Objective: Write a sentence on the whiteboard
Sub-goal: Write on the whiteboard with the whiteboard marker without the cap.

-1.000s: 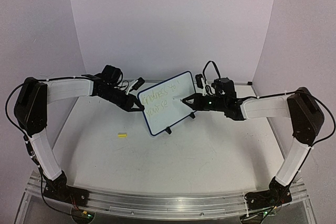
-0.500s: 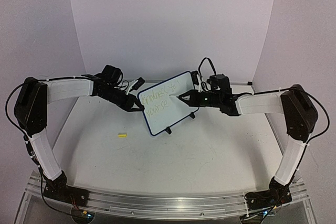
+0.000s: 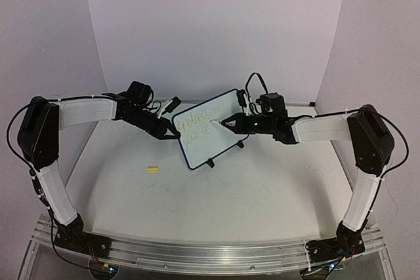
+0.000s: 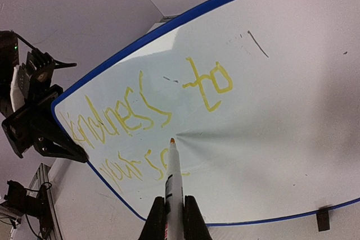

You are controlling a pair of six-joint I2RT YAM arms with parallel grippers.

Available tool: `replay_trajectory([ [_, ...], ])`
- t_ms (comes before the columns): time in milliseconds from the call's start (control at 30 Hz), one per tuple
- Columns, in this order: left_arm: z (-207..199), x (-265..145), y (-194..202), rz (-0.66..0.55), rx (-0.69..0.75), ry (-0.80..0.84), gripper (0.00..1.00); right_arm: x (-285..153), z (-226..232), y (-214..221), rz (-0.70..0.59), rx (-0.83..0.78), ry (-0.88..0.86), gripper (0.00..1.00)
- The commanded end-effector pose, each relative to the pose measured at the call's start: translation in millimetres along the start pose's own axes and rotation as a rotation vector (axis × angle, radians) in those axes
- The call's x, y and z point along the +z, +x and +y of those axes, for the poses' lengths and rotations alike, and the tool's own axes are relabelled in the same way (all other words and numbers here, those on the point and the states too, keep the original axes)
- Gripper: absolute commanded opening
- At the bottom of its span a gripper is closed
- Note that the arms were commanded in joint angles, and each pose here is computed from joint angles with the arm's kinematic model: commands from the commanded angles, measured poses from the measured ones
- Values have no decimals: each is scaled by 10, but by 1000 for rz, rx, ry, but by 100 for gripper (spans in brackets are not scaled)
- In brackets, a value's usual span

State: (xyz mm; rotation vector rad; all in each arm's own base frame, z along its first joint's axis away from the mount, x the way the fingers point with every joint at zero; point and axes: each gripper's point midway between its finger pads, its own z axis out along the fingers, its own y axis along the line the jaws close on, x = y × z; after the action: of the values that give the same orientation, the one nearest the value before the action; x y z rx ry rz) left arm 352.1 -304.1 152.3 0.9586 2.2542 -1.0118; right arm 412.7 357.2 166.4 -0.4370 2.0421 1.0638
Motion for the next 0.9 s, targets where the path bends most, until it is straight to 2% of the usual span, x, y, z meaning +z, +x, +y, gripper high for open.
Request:
replay_trajectory([
  [0, -26, -36, -171, -27, 44, -3, 0, 67, 77, -98, -15, -24, -29, 0],
  [467, -24, -32, -165, -25, 43, -2, 0, 110, -25, -20, -3, -11, 5, 0],
  [867, -20, -27, -168, -26, 43, -3, 0, 98, -114, 305, 59, 17, 26, 0],
])
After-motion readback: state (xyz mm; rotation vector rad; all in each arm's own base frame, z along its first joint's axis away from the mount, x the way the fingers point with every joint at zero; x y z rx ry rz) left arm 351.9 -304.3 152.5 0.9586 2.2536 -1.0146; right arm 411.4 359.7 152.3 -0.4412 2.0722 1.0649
